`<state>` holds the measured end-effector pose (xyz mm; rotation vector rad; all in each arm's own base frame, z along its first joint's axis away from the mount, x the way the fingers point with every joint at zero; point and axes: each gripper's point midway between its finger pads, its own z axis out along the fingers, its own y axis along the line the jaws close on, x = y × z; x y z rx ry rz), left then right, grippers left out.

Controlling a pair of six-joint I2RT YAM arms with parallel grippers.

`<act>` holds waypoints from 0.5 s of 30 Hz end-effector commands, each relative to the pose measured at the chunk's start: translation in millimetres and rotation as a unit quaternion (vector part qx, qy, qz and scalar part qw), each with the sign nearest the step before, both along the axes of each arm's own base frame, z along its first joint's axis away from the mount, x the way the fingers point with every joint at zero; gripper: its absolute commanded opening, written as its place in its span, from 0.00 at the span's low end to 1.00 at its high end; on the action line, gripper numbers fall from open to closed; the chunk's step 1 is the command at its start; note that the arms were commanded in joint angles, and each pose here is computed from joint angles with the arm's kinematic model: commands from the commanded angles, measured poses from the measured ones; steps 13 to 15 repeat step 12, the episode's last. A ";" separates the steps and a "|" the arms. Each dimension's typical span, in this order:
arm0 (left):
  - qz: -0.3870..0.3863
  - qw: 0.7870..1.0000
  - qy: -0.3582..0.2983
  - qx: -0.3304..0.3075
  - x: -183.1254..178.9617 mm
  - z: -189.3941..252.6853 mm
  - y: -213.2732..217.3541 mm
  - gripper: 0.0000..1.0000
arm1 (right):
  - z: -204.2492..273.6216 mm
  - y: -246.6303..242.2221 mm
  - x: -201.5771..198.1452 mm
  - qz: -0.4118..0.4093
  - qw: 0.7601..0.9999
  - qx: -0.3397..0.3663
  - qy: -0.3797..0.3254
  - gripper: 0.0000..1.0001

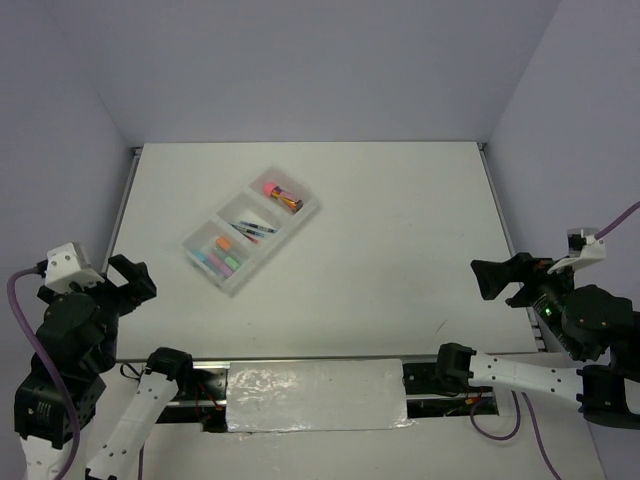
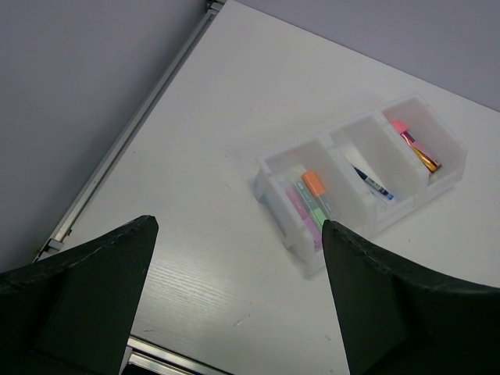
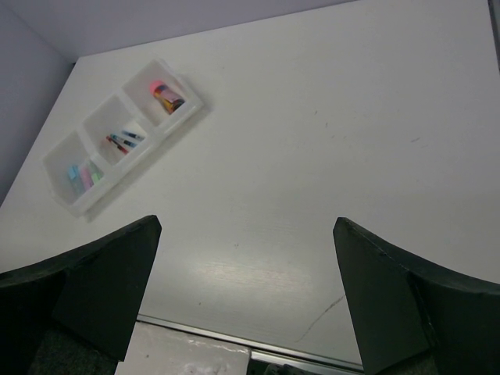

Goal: Sort the stationery into containers
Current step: Reset both arms

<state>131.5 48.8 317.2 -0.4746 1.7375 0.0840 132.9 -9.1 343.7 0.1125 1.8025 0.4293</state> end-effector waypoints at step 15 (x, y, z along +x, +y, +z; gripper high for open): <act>0.004 1.000 -0.015 0.002 11.2 13.6 -0.4 0.99 | -0.4 0.4 4.4 -0.015 1.000 -0.005 -0.005 1.00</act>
